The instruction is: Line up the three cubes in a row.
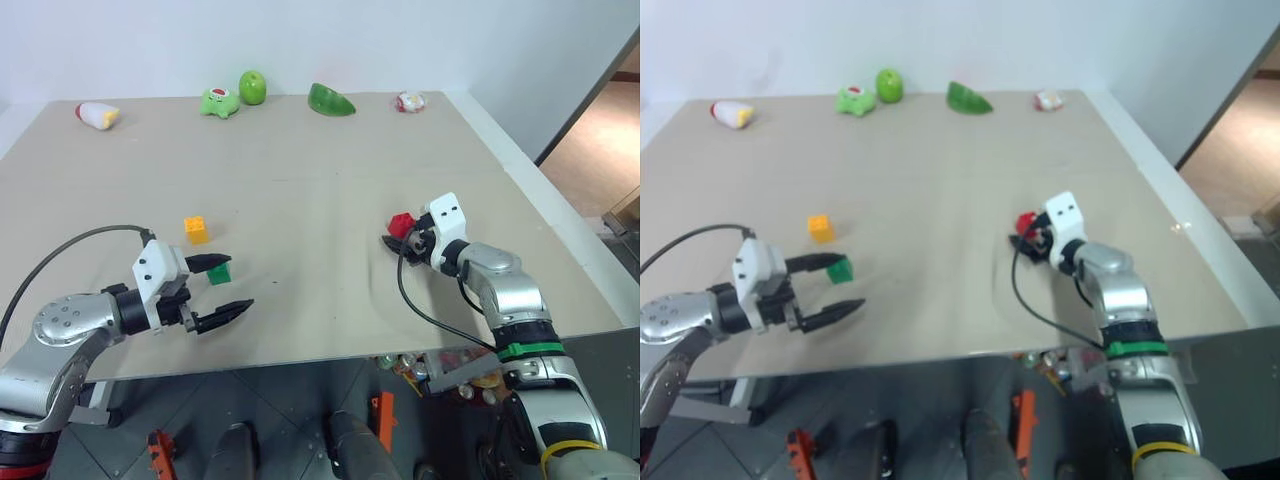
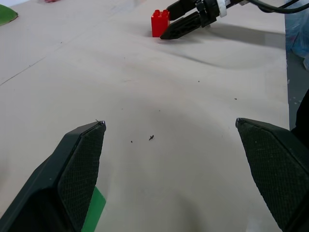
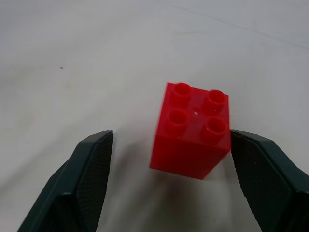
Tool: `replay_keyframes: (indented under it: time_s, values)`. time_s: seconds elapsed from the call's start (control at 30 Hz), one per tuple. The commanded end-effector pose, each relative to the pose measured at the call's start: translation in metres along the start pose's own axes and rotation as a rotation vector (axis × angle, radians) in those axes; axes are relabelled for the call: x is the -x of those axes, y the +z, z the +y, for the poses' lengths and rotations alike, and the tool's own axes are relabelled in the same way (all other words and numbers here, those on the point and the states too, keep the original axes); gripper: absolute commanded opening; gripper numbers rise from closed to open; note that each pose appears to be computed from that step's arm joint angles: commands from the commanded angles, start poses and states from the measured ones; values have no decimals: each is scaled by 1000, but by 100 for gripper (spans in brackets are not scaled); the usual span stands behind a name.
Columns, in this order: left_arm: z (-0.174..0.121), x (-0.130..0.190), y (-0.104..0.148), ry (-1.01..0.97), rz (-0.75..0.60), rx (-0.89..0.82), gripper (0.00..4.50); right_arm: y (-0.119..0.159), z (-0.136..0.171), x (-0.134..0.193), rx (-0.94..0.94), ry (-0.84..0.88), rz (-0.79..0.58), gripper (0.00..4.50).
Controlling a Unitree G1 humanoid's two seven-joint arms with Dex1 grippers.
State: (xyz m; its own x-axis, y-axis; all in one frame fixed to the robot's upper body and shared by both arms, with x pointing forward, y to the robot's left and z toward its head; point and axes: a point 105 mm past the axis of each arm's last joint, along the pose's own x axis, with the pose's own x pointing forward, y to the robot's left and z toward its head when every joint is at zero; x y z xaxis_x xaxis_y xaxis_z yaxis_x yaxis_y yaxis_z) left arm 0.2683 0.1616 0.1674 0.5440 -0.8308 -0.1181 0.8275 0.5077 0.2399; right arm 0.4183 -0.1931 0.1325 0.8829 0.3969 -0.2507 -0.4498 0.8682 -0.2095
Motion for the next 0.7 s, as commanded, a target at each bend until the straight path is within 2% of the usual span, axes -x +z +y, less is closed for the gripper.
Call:
replay_keyframes:
  time_s: [0.03,0.17,0.2,0.37,0.47,0.57,0.6,0.7]
  values:
    - [-2,-4,10,-1,-27,-38,450,15,-9,-2,28,-27,-42,276]
    - [-1,-4,14,12,-45,-37,450,16,-8,-6,34,-11,-41,136]
    - [-1,-4,15,15,-49,-35,450,17,-7,-7,36,-4,-43,121]
    - [0,-3,19,15,-57,-25,450,26,5,-7,47,75,-93,121]
    - [-2,2,15,-13,-30,-4,450,36,40,8,87,339,-159,121]
    - [-6,7,8,-53,23,2,450,25,79,40,186,680,-131,121]
    - [-6,8,7,-61,31,6,450,22,85,47,213,749,-112,121]
    - [-4,10,6,-67,38,8,450,18,87,52,244,809,-86,121]
